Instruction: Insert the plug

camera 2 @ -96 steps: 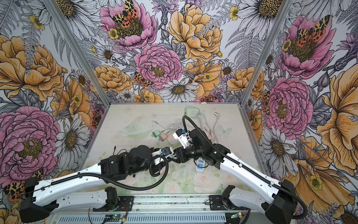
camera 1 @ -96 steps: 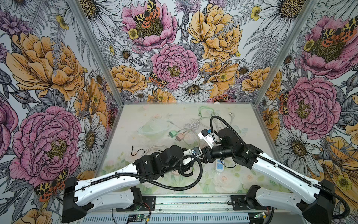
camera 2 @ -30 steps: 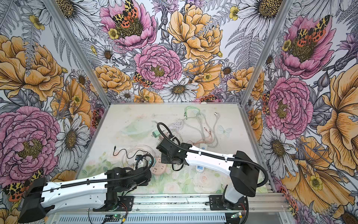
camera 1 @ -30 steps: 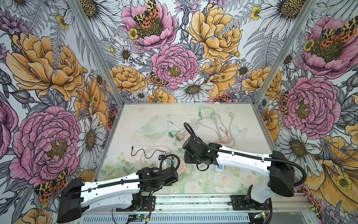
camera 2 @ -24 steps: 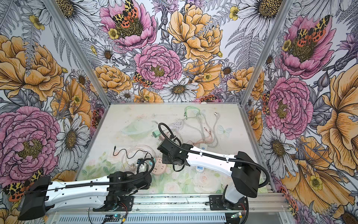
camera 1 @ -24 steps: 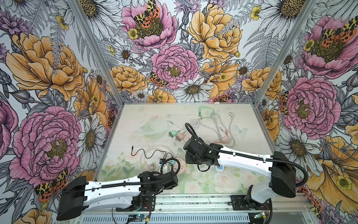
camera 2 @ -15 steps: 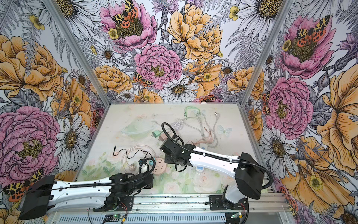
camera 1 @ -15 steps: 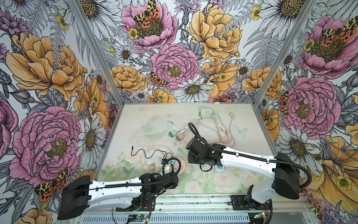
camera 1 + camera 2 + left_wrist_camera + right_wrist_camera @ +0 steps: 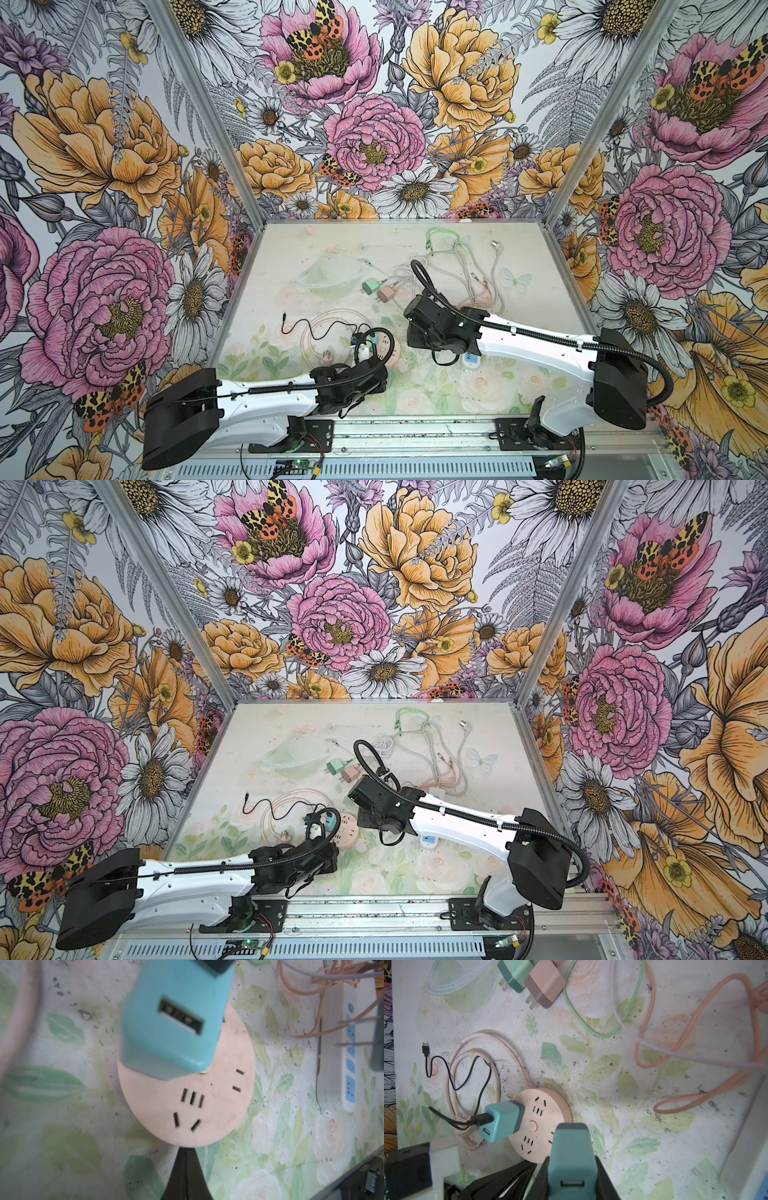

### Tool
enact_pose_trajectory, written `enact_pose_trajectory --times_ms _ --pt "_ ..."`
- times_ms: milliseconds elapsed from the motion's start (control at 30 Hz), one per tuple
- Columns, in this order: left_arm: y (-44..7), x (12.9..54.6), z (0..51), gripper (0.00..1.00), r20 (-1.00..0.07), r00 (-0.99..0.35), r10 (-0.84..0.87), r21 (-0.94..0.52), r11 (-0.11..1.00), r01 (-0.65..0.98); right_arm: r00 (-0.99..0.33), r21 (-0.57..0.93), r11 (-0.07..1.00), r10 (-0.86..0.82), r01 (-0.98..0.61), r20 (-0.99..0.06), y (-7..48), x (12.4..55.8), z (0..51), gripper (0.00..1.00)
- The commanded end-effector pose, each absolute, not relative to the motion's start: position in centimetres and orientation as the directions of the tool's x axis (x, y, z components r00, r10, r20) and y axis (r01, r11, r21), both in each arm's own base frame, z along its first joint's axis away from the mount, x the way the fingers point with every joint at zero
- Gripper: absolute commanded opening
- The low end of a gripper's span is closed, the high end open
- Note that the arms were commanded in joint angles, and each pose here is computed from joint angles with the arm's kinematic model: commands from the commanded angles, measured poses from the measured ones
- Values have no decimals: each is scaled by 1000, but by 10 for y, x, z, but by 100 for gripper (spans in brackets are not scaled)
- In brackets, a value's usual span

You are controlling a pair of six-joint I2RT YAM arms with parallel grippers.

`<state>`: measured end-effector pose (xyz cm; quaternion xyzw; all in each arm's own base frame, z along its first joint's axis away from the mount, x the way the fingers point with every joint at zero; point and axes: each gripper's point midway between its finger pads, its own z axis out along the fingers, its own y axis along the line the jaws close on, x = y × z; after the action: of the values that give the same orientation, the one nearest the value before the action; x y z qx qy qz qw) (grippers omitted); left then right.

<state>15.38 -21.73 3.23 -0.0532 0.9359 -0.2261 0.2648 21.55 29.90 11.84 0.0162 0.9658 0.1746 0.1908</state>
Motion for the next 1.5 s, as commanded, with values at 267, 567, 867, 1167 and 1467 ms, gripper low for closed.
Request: enact_pose_trajectory --times_ms 267,567,867,1167,1467 --pt "-248 179 49 5 -493 -847 -196 -512 853 101 -923 330 944 126 -1 -364 305 229 113 0" --pt "-226 181 132 9 -582 -804 -117 -433 882 185 -926 326 945 115 -10 -361 326 241 113 0" --pt "-128 211 190 10 -668 -690 -279 -392 920 7 -938 303 953 114 10 -328 338 241 104 0" --pt "-102 230 190 10 -650 -707 -278 -347 937 -49 -937 267 963 130 41 -325 337 238 101 0" --pt "-91 235 190 11 -642 -709 -292 -359 931 -59 -944 229 972 117 45 -309 340 227 93 0"
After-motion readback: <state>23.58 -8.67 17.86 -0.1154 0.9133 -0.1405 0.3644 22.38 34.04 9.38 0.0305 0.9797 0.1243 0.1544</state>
